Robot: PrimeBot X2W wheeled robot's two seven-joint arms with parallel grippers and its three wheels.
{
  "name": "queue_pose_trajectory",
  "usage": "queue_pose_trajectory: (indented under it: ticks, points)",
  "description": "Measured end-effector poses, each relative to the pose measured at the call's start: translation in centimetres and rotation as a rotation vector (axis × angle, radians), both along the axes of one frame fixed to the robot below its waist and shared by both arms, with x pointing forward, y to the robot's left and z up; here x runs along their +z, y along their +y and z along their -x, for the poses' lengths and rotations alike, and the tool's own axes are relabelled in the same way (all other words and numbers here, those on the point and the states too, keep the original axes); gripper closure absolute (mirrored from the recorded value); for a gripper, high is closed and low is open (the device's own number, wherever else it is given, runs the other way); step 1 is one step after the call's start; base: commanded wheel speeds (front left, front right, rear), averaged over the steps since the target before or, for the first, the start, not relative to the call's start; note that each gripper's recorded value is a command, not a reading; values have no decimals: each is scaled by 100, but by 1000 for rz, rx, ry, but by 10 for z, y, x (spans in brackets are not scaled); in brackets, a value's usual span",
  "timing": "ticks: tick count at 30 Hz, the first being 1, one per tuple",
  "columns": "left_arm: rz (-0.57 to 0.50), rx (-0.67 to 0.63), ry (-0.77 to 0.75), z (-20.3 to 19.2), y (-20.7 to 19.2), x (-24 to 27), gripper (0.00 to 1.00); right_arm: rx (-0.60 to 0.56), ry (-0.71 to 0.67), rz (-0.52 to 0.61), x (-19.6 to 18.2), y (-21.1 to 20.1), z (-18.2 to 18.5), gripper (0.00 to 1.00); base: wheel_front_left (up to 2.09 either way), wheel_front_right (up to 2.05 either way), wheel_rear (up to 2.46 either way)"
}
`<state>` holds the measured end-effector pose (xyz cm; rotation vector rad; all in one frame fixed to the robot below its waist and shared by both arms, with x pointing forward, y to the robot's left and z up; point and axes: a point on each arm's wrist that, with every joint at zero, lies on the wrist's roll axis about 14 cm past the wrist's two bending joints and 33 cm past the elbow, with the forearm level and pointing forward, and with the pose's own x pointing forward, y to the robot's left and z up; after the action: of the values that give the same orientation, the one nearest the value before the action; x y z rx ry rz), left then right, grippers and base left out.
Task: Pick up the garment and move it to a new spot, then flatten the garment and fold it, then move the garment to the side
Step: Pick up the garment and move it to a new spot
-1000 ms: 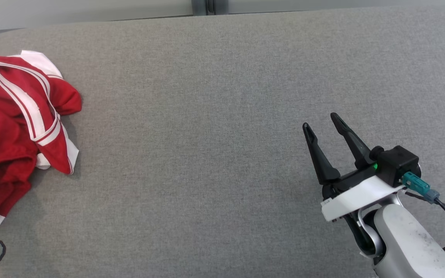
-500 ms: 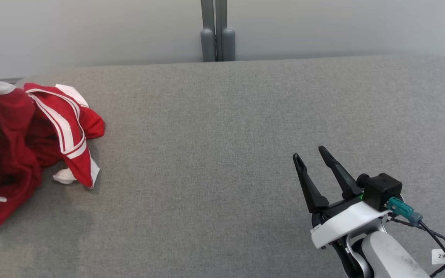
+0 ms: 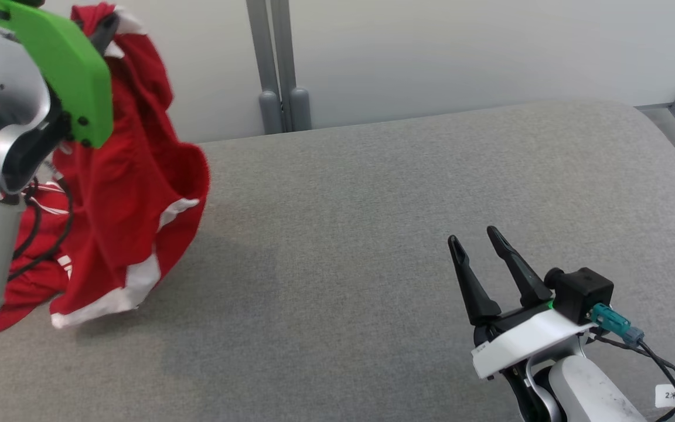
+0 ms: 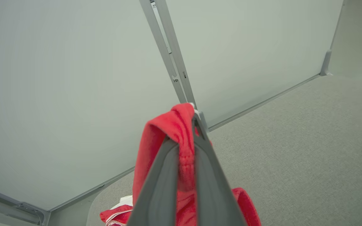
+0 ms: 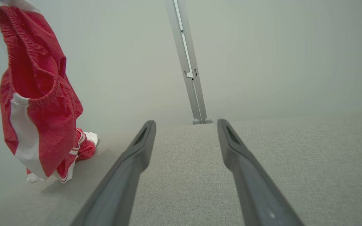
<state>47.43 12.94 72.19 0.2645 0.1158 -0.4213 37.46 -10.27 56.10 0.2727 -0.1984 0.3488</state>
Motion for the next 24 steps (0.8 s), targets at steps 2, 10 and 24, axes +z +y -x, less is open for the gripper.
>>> queue_pose_trajectory:
  ticks: [2, 10, 24]
  points:
    - [23, -92, -47, 6, -35, 17, 100, -33, -5, -4, 2, -11, 2, 0, 0, 0, 0]
    - [145, -358, -42, 24, -131, 14, 100, -186, -1, -2, 0, -65, 10, 0, 0, 0, 0]
    - [57, -163, 340, 39, -74, -247, 100, -215, 70, 8, -24, -74, -2, 0, 0, 0, 0]
